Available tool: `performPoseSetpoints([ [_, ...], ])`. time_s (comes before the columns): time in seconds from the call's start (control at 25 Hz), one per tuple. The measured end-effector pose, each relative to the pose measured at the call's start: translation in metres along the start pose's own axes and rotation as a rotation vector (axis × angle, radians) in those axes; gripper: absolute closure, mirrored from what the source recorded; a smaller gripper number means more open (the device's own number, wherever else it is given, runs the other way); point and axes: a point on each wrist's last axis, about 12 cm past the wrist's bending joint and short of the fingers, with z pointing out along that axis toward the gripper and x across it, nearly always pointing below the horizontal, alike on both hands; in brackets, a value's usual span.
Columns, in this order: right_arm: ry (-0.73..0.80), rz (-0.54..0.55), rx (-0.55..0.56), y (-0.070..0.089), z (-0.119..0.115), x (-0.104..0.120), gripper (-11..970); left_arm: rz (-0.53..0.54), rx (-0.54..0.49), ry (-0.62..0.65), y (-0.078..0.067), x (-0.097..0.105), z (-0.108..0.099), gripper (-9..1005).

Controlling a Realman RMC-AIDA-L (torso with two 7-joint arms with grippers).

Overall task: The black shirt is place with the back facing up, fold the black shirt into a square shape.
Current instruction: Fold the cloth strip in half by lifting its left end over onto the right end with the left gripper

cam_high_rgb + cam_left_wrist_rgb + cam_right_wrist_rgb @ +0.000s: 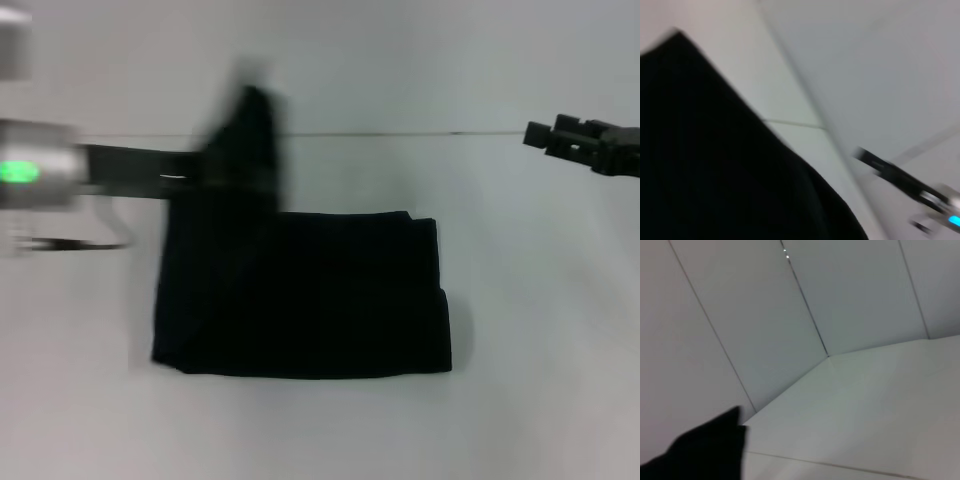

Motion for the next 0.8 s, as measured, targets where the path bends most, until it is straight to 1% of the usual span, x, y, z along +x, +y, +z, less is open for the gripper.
performPoseSetpoints([
  [0.08, 0.003, -0.006, 0.005, -0.002, -0.003, -0.001, 203, 0.006, 0.062, 0.036, -0.010, 0.007, 0.036, 980],
  [0.16, 0.008, -0.011, 0.012, -0.004, -0.006, -0.001, 203, 0.002, 0.103, 0.057, -0.015, 0.021, 0.072, 980],
  [0.2, 0.011, -0.013, 0.015, -0.005, -0.008, -0.002, 203, -0.002, 0.115, 0.057, -0.015, 0.027, 0.081, 980],
  [0.24, 0.013, -0.014, 0.016, -0.006, -0.009, -0.001, 203, -0.001, 0.142, 0.033, -0.013, 0.035, 0.098, 980],
  [0.28, 0.014, -0.014, 0.017, -0.006, -0.010, -0.001, 203, -0.005, 0.159, 0.003, -0.010, 0.043, 0.110, 980],
  [0.36, 0.021, -0.015, 0.015, -0.006, -0.012, 0.000, 203, -0.031, 0.171, -0.044, -0.003, 0.068, 0.132, 980],
  [0.44, 0.032, -0.015, 0.015, -0.007, -0.012, 0.001, 202, -0.047, 0.164, -0.092, 0.002, 0.090, 0.144, 981],
  [0.48, 0.037, -0.013, 0.013, -0.006, -0.012, 0.001, 202, -0.041, 0.161, -0.129, 0.003, 0.097, 0.145, 981],
  [0.56, 0.049, -0.004, 0.003, -0.005, -0.012, 0.003, 202, -0.032, 0.175, -0.171, 0.003, 0.107, 0.147, 976],
  [0.64, 0.065, 0.011, -0.002, -0.005, -0.012, 0.005, 202, -0.025, 0.204, -0.185, 0.001, 0.113, 0.146, 965],
  [0.68, 0.080, 0.026, -0.002, -0.005, -0.013, 0.007, 202, -0.024, 0.225, -0.184, -0.001, 0.115, 0.145, 921],
  [0.8, 0.118, 0.069, 0.002, -0.006, -0.015, 0.009, 202, -0.002, 0.384, -0.170, -0.018, 0.117, 0.138, 788],
])
